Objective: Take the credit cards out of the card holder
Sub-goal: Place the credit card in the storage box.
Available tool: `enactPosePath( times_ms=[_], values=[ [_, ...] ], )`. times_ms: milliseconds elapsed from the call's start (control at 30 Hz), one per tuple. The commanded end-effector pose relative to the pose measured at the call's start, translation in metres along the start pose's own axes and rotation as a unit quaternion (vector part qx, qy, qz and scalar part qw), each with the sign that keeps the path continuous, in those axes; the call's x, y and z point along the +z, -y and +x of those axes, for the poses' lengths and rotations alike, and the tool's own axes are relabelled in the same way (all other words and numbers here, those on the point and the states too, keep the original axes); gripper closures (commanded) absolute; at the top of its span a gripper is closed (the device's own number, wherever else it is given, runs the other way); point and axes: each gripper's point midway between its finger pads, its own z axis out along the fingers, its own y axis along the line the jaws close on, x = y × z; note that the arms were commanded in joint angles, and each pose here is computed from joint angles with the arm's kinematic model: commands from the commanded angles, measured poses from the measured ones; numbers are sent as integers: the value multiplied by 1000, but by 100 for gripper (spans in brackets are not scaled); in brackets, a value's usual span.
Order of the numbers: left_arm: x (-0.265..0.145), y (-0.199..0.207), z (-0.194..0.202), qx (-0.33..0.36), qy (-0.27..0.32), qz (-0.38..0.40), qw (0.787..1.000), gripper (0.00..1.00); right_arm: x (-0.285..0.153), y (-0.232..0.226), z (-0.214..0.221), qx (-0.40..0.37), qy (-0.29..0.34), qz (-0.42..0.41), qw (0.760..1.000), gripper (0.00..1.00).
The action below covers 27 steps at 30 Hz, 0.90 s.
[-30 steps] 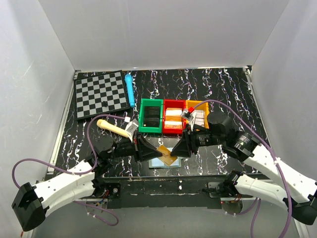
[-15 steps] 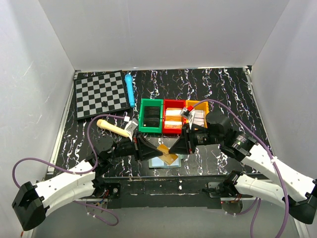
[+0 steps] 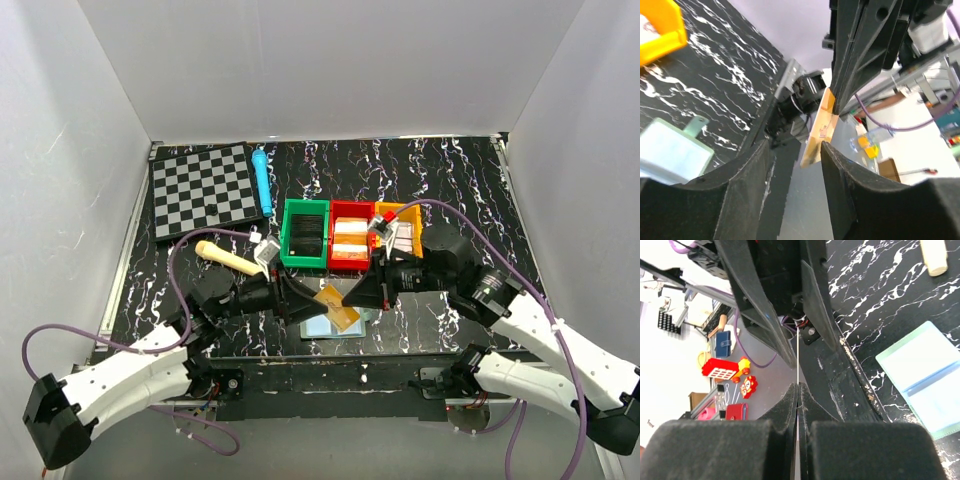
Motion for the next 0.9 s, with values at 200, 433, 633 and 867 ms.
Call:
enactPosePath(
  times_ms=[200,433,633,867],
  values=[
    [-62,-25,-65,24,148,-200,968,46,-45,57,-63,9,72,239,968,99],
    [-80,-43,-68,-12,236,-212,948,48,-41,115,-103,-210,17,327,921,99],
    [-74,-51,-62,-6,236,-206,950,50,-22,136,-93,-379,-111,243,886,99],
    [-64,-46,-55,-2,220,-171,960,52,-18,163,-89,-319,-128,108,933,99]
  ],
)
